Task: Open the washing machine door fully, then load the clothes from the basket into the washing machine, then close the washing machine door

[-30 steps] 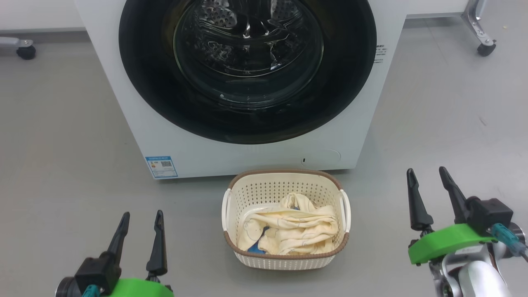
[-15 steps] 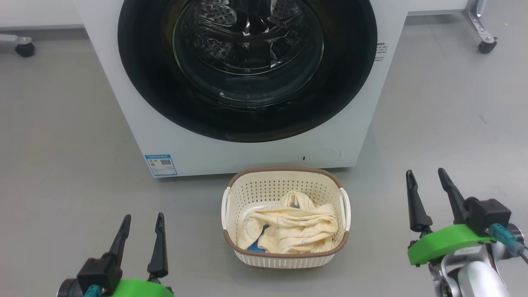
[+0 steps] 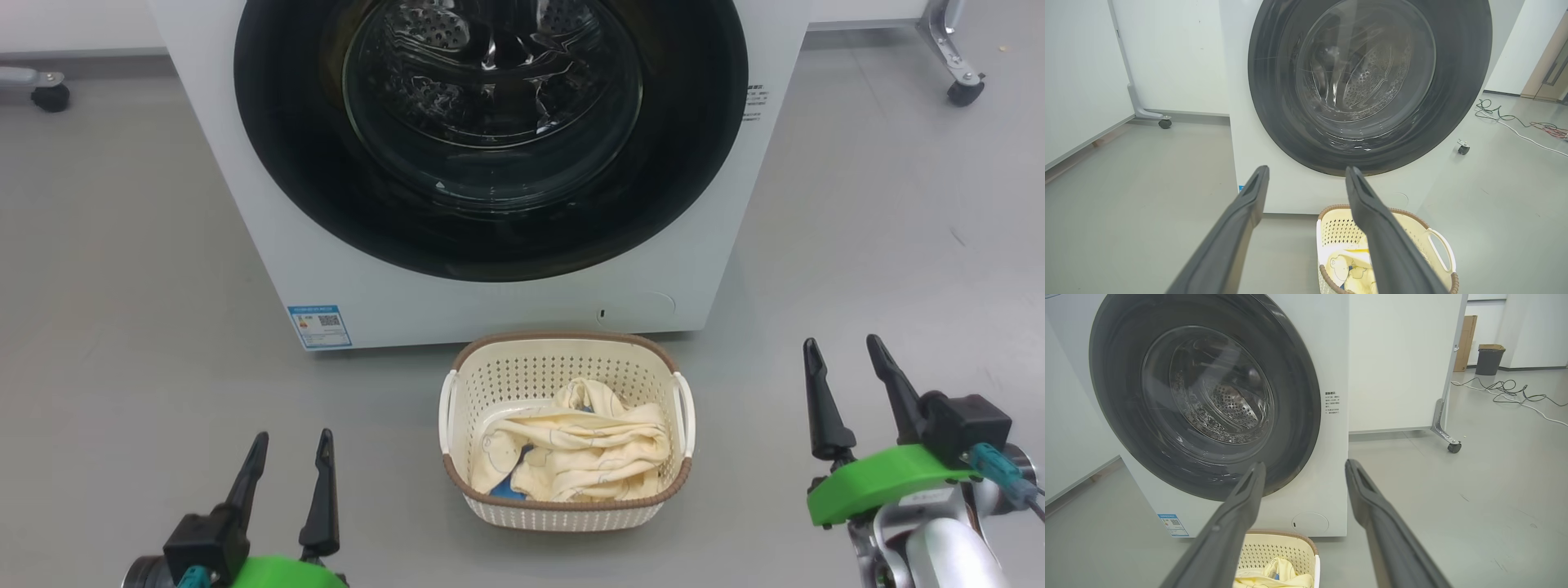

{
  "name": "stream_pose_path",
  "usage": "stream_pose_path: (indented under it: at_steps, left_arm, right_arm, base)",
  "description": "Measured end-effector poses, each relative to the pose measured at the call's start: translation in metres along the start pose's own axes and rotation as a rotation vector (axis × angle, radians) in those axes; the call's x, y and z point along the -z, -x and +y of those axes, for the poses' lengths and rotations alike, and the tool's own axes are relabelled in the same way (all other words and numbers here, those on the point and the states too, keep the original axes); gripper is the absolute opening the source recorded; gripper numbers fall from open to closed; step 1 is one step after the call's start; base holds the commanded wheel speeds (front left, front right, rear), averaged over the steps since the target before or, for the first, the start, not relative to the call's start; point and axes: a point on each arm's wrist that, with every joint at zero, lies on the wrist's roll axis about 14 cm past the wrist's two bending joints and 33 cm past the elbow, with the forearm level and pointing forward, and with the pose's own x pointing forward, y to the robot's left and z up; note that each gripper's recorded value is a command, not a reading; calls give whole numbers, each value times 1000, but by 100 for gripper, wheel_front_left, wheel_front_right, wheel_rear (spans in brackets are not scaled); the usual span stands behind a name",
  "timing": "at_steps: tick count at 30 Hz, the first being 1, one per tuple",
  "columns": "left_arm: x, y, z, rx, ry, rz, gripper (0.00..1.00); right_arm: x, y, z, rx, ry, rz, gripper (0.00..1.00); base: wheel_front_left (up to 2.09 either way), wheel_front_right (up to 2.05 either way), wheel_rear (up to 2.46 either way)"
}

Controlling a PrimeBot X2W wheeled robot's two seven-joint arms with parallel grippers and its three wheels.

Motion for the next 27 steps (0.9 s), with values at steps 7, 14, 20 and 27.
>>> stream_pose_path:
  at_steps: [7, 14, 20, 27]
  left_arm:
    - [-1, 0, 0, 0, 0, -3, 100]
    - [0, 0, -1, 2, 0, -1, 100]
    - [2, -1, -2, 8, -3, 5, 100]
    - [2, -1, -1, 6, -6, 7, 100]
  right_arm:
    - [-1, 0, 0, 1, -7, -3, 100]
    - [0, 0, -1, 5, -14, -1, 100]
    - [1, 0, -1, 6, -14, 3, 100]
    - [3, -1, -1, 4, -15, 8, 100]
  base:
    - [0, 0, 0]
    - [0, 0, 0]
    - [26, 30, -56]
    - [76, 76, -152]
